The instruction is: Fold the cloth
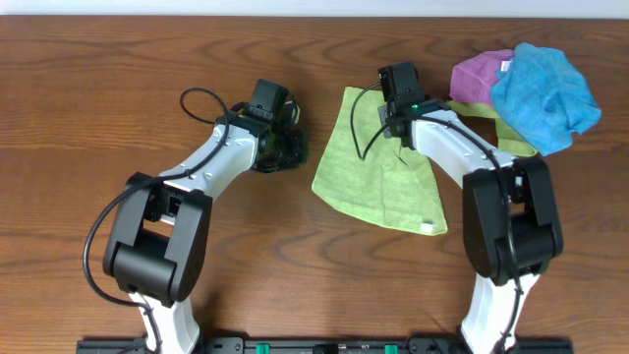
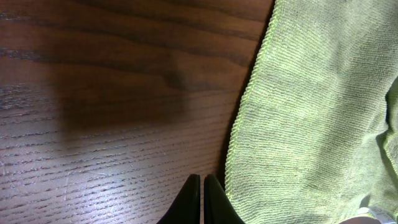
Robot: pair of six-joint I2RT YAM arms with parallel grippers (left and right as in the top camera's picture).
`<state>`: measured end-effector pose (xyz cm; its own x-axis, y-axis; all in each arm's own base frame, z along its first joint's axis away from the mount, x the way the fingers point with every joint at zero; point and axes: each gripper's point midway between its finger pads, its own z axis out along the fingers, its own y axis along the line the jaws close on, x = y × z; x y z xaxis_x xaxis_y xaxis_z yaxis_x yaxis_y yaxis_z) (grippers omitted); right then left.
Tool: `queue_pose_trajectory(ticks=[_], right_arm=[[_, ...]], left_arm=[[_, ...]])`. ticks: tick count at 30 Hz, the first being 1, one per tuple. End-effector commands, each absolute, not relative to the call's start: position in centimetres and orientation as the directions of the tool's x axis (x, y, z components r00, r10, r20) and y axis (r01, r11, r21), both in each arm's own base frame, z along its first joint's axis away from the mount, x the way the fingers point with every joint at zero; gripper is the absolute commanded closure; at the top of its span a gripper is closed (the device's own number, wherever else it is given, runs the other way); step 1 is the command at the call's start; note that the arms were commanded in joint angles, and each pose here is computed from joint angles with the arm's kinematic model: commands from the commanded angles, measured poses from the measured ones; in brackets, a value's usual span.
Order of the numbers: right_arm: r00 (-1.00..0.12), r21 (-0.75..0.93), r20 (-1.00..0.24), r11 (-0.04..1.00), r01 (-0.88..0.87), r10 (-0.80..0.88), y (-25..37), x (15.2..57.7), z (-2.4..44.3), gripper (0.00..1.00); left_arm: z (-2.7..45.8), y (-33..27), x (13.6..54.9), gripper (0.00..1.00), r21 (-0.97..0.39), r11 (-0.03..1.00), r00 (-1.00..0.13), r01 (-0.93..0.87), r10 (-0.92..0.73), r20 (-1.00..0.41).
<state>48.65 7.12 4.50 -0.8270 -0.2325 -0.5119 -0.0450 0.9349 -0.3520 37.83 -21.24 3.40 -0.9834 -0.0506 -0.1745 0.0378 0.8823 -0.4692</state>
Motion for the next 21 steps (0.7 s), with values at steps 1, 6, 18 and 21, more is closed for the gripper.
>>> queue_pose_trajectory(ticks=[1, 6, 18, 21], right_arm=[[-0.788, -0.429, -0.578, 0.901, 0.069, -0.215, 5.0, 49.4, 8.8, 0.99], [-0.808, -0.49, -0.553, 0.864, 0.119, -0.203, 2.7, 48.8, 9.2, 0.98], [-0.826, -0.619, -0.549, 0.725, 0.302, -0.125, -4.9, 47.9, 11.1, 0.49], [-0.836, -0.62, -0.536, 0.726, 0.297, -0.115, -5.5, 47.6, 10.9, 0.49]], left_arm=[[4.9, -21.4, 38.6, 0.94, -0.487, 0.872, -0.977, 0.045, -0.063, -0.203], [4.9, -21.5, 38.6, 0.95, -0.487, 0.872, -0.977, 0.045, -0.063, -0.202], [5.0, -21.7, 38.4, 0.94, -0.501, 0.864, -0.979, 0.048, -0.059, -0.196], [5.0, -21.7, 38.4, 0.95, -0.501, 0.864, -0.979, 0.048, -0.059, -0.196]])
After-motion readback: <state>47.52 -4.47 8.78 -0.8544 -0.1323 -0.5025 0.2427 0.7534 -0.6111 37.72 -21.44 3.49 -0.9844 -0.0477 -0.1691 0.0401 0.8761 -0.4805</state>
